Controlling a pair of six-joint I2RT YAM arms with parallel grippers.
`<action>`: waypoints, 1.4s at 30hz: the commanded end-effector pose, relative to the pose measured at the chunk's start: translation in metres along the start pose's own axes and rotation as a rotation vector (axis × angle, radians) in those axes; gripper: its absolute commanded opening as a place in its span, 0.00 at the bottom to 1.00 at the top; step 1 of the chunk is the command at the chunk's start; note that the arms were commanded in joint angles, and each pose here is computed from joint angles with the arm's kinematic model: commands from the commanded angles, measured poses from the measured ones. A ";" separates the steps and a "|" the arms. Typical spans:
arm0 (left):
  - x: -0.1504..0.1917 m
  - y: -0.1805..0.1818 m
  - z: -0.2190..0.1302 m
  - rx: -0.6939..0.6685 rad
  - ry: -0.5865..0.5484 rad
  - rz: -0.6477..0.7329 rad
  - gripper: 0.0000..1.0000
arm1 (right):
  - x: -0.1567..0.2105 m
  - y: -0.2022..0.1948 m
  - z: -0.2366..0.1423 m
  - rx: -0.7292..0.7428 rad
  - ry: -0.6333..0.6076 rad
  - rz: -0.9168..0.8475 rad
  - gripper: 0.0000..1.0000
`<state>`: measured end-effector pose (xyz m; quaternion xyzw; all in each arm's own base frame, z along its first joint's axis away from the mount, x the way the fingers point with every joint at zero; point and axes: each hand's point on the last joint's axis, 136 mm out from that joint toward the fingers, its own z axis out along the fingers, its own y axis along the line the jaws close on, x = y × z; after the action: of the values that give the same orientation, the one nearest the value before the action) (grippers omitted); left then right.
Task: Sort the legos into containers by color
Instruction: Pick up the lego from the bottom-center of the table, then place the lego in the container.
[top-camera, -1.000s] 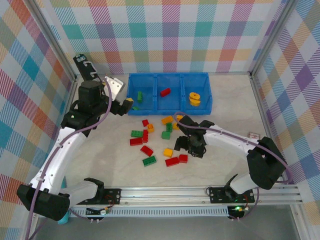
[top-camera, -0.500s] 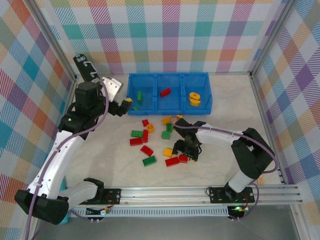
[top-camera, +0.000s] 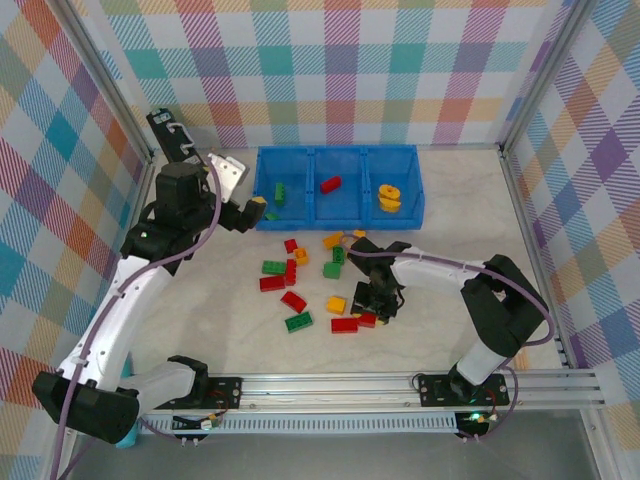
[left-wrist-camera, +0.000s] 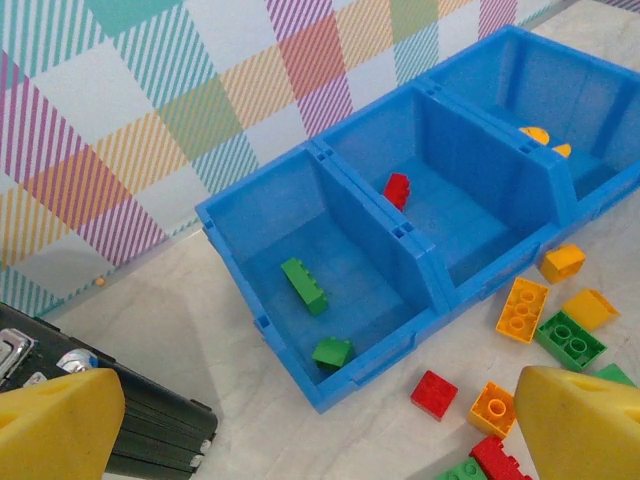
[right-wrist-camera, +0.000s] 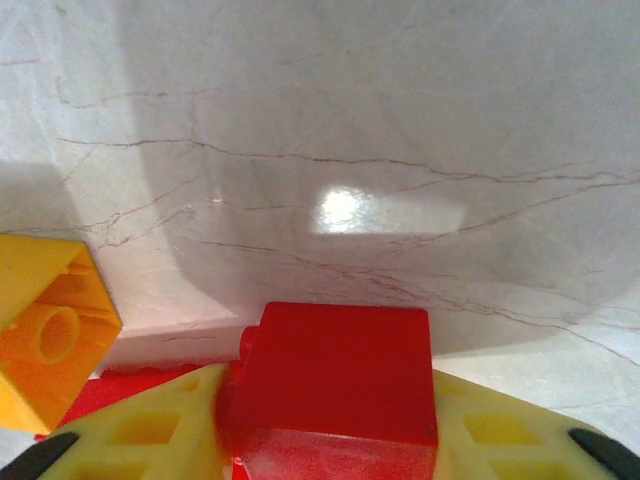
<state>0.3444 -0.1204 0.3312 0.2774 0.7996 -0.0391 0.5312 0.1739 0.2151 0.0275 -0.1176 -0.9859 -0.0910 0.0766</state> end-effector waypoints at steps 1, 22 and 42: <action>-0.012 0.004 -0.004 -0.013 -0.015 0.001 1.00 | -0.011 -0.006 -0.019 0.040 -0.020 -0.034 0.39; -0.038 0.028 -0.021 -0.118 -0.028 0.082 1.00 | -0.235 0.116 -0.187 -0.083 -0.618 -0.511 0.39; -0.028 0.030 -0.028 -0.141 0.011 0.094 1.00 | -0.304 0.172 -0.106 0.055 -0.683 -0.769 0.39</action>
<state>0.3502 -0.1001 0.3675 0.2751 0.7936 0.0338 0.5416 0.5148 0.2853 0.1084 0.1962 -0.9401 -0.0693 -0.2699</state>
